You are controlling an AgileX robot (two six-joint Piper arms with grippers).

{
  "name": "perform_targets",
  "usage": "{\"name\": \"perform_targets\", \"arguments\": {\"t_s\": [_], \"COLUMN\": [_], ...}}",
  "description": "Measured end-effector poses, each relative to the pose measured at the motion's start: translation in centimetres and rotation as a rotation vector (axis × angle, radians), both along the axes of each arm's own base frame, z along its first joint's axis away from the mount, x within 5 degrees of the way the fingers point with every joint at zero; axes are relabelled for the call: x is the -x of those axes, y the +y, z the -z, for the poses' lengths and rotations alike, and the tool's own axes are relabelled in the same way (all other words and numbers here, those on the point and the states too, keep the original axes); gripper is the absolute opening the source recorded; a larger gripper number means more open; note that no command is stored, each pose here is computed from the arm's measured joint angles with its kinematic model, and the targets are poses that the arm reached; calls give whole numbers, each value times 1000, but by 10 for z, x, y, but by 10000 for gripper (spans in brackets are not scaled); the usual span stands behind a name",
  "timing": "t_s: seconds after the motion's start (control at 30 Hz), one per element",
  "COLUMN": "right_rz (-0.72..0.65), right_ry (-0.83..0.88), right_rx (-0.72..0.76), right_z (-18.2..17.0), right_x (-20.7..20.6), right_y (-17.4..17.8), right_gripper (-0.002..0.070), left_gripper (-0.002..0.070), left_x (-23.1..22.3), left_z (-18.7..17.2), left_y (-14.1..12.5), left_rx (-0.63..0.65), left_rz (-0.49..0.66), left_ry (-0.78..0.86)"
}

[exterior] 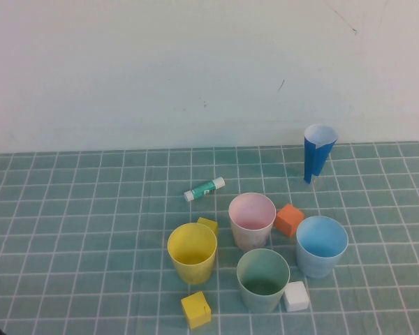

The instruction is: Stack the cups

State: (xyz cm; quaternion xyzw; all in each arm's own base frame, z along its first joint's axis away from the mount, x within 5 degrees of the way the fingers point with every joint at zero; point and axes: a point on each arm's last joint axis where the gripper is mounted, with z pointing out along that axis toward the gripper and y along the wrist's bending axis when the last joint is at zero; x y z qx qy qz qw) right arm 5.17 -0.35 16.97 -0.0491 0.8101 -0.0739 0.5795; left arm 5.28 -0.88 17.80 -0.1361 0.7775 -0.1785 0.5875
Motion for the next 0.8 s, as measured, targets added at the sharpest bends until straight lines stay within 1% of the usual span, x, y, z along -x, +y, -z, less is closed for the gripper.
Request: {"name": "perform_targets", "arguments": {"t_s": [0.07, 0.1, 0.17, 0.2, 0.27, 0.53, 0.7, 0.77, 0.8], "right_rz": [0, 0, 0, 0, 0, 0, -1, 0, 1], "right_ry": [0, 0, 0, 0, 0, 0, 0, -2, -10], "right_rx": [0, 0, 0, 0, 0, 0, 4, -9, -60], "right_z": [0, 0, 0, 0, 0, 0, 0, 0, -1], "right_x": [0, 0, 0, 0, 0, 0, 0, 0, 0], "right_y": [0, 0, 0, 0, 0, 0, 0, 0, 2], "right_gripper": [-3, -3, -3, -3, -3, -3, -3, -3, -3], "left_gripper": [-2, -2, -2, -2, -2, -2, -2, -2, -2], "left_x": [0, 0, 0, 0, 0, -1, -2, -2, -1], "left_z": [-2, -3, -6, -7, -8, -12, -15, -15, -16], "left_y": [-5, -7, -9, -9, -9, -7, -6, -6, -7], "left_rx": [272, 366, 488, 511, 540, 556, 613, 604, 570], "left_rz": [-7, -5, -7, -8, -11, -29, -38, -36, -23], "left_ry": [11, 18, 11, 10, 3, -46, -69, -71, -68]}}
